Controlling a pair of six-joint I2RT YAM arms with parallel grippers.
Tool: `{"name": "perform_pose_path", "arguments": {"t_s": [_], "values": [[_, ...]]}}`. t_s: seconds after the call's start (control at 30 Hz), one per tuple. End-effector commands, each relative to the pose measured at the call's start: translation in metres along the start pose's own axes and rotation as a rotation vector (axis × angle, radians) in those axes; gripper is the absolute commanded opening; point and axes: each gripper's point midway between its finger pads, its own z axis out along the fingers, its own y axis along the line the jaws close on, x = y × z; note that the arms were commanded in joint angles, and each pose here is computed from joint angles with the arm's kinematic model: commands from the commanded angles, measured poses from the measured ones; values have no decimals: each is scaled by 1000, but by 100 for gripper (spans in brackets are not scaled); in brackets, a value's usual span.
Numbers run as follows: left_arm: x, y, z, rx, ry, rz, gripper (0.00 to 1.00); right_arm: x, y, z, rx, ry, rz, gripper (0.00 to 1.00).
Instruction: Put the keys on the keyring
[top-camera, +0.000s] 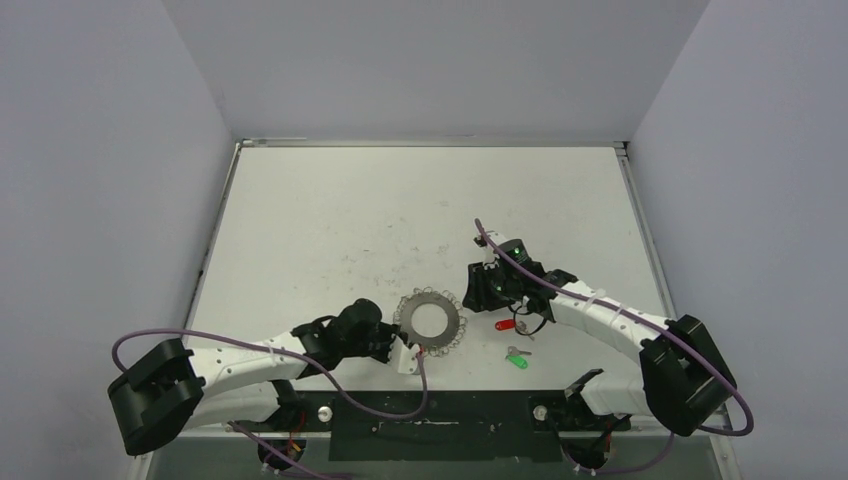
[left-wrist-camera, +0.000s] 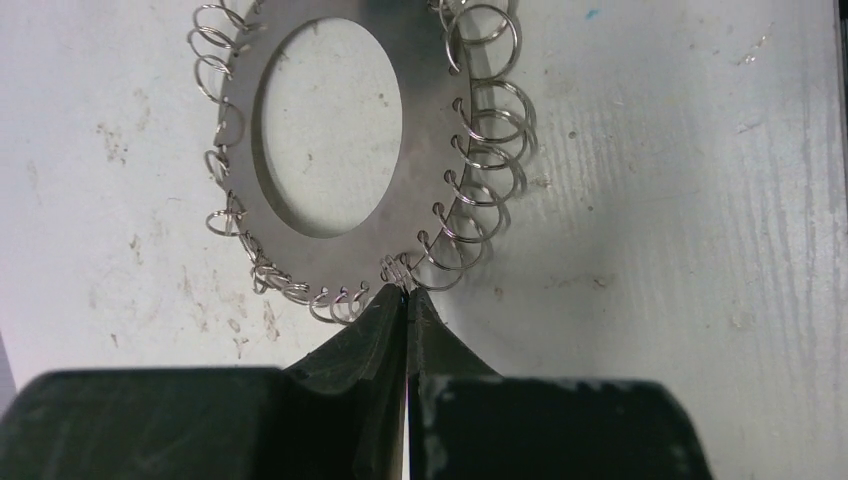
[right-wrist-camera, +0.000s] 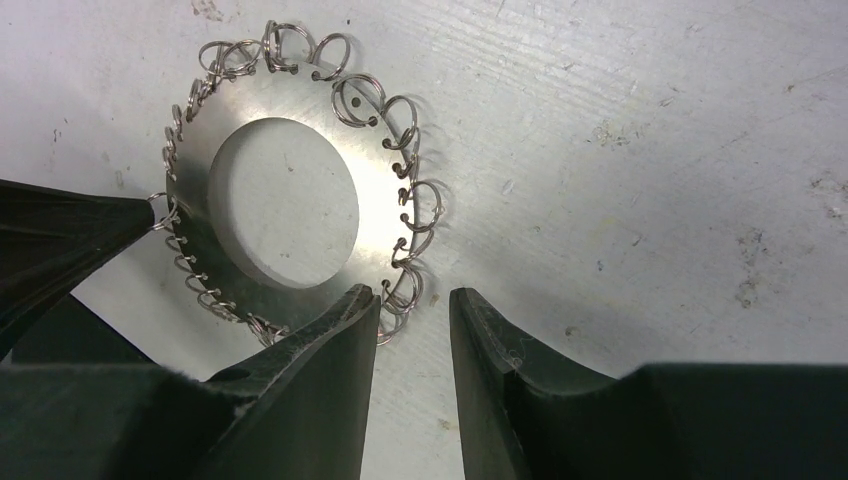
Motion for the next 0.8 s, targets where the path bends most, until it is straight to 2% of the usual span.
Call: {"name": "perform_pose_path", "arguments": {"t_s": [0.0,0.23,0.43,0.77], "values": [[-20,18,-9,-67,-64,-8,0,-14,5,-8,-20,-55,-14,34],[-36,23,-18,-98,-142,-39,0,-23,20,-16,-99,-99,-42,35],[-58,32,-32,-148,-254,-90,0,-41,45,-33,-221,-200,-123,41],[-89,41,-53,-209,-438,-252,0,-63,83,-59,-422,-407,-397,41]]}}
